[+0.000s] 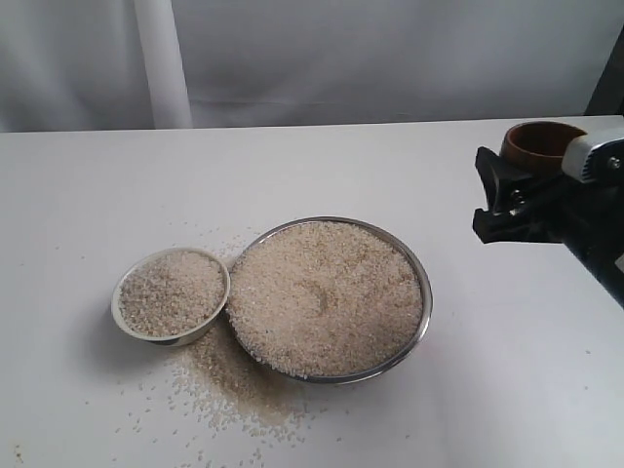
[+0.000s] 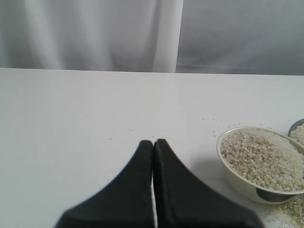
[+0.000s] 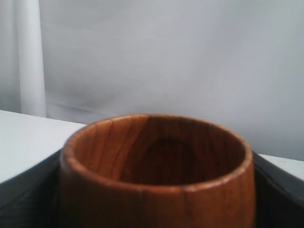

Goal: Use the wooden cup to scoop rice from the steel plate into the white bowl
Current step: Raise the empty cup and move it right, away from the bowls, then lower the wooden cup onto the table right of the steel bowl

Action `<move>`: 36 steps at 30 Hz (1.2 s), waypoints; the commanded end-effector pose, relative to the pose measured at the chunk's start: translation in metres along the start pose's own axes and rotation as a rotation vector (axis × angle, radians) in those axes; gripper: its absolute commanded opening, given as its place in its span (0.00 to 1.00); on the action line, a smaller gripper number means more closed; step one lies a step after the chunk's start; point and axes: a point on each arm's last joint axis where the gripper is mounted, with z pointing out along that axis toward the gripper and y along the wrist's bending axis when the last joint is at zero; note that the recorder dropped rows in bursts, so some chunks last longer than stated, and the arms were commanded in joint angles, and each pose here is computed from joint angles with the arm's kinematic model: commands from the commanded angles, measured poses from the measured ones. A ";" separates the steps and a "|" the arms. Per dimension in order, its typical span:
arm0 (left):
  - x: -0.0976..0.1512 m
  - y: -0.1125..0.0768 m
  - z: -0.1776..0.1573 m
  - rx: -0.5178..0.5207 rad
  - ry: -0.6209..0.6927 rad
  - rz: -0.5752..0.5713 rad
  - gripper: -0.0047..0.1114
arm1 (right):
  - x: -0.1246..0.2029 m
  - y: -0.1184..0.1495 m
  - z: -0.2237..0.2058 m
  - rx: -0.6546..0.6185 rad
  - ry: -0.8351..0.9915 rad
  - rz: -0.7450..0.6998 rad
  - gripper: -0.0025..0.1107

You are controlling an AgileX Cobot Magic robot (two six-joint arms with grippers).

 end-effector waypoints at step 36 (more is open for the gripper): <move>-0.003 0.000 -0.001 0.006 -0.016 -0.006 0.04 | 0.121 -0.005 0.057 0.162 0.236 -0.021 0.02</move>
